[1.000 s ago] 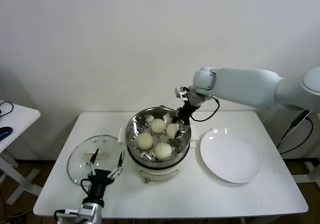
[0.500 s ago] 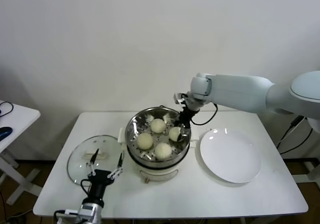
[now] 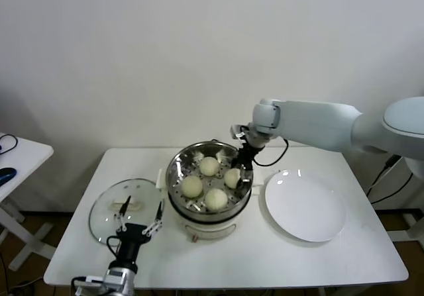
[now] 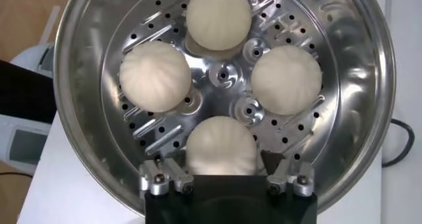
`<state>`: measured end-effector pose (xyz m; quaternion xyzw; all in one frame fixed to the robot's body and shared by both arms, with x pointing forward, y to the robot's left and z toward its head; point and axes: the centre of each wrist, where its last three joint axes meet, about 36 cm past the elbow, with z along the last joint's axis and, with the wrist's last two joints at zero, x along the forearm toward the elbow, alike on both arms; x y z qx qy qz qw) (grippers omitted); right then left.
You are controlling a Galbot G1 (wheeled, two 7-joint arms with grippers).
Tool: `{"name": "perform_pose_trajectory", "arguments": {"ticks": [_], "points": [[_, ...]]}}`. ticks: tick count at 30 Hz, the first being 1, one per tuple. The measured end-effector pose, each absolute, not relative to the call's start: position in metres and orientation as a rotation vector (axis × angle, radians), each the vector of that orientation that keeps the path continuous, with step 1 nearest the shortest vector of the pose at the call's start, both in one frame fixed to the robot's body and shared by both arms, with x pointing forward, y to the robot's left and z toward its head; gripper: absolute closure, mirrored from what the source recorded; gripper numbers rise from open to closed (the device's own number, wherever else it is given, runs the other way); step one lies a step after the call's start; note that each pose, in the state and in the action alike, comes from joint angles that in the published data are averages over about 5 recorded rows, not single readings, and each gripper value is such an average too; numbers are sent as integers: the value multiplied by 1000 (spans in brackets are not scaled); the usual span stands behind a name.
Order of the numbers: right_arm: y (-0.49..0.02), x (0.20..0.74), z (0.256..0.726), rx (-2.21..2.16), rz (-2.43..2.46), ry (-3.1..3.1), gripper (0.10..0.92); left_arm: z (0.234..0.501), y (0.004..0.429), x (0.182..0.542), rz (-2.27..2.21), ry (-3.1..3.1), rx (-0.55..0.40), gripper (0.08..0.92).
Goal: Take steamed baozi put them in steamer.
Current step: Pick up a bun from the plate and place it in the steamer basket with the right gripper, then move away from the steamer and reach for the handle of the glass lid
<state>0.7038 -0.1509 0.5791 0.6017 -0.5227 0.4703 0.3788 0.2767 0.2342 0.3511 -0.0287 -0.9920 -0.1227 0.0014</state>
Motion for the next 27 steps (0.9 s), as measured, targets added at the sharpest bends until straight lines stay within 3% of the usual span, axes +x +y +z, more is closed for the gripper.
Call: {"name": "perform_pose_trajectory", "arguments": {"ticks": [14, 27], "points": [[-159, 700, 608, 1586, 1197, -1371, 200, 349, 238, 275, -404, -3104, -98, 177], [-219, 675, 646, 1617, 1215, -1599, 200, 348, 240, 273, -421, -3113, -89, 177]]}}
